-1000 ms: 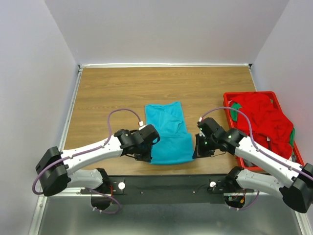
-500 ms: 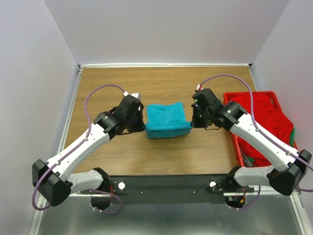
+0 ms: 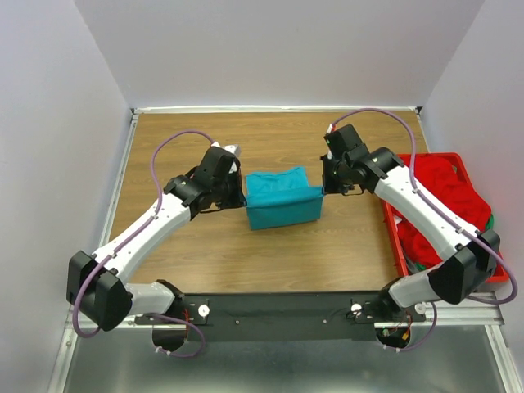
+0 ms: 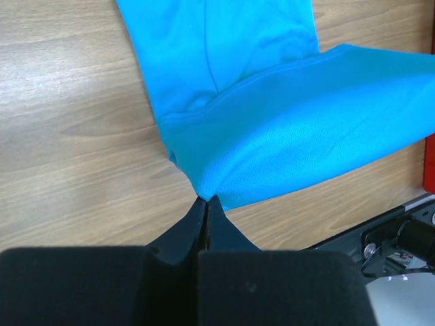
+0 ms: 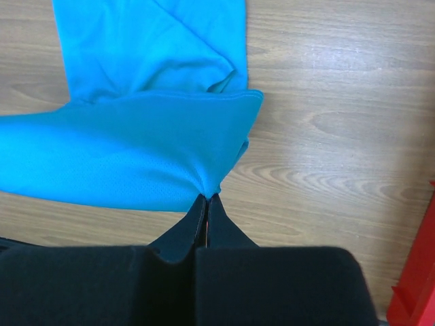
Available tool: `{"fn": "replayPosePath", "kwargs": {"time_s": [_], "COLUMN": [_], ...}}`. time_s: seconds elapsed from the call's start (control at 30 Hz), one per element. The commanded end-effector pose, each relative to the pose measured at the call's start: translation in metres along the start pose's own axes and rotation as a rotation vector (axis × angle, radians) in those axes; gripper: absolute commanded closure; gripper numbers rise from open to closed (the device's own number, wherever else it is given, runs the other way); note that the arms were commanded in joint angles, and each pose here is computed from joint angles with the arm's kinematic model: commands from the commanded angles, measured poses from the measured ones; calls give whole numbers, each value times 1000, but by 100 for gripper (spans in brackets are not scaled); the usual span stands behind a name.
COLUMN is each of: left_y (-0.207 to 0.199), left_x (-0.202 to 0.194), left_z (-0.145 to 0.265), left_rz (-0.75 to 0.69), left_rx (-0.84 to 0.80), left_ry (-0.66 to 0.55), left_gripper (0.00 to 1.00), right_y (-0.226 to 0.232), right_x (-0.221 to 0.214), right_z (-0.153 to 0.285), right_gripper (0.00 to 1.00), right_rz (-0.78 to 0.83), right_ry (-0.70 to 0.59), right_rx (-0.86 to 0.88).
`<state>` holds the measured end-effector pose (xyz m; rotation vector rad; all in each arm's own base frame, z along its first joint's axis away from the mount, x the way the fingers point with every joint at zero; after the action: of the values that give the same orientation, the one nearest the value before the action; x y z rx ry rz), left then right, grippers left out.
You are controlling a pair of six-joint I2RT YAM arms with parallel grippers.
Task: Fold and stack the t-shirts
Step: Fold the tshirt
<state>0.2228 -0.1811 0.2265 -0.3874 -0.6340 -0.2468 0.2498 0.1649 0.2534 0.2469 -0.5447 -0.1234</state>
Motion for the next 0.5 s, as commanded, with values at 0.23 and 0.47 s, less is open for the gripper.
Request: {"fn": "replayPosePath", "kwargs": {"time_s": [0.23, 0.47], "left_y": [-9, -15], "left_x": [-18, -46], "left_z": [21, 41], "left_rz": [-30, -85], "left_rx": [-156, -292], "left_ry": [-14, -7], "left_gripper": [100, 100], "right_y": [-8, -14], "right_x": [-21, -47], "right_z": [29, 50], "right_gripper": [99, 99], "right_rz": [53, 57], "right_ry": [28, 65], "right_rx": [144, 264]}}
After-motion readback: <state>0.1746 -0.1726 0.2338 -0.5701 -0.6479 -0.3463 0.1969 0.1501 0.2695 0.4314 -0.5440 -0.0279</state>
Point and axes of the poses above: each gripper's point midway between its finger pads, its own z axis back along the fingers, its own y axis along the line the jaws close on, x = y × z, the point moved 7 cm from there along z, back along the fingers, and after that the axes turned 13 degrees about -z, right-handed, at the moved point
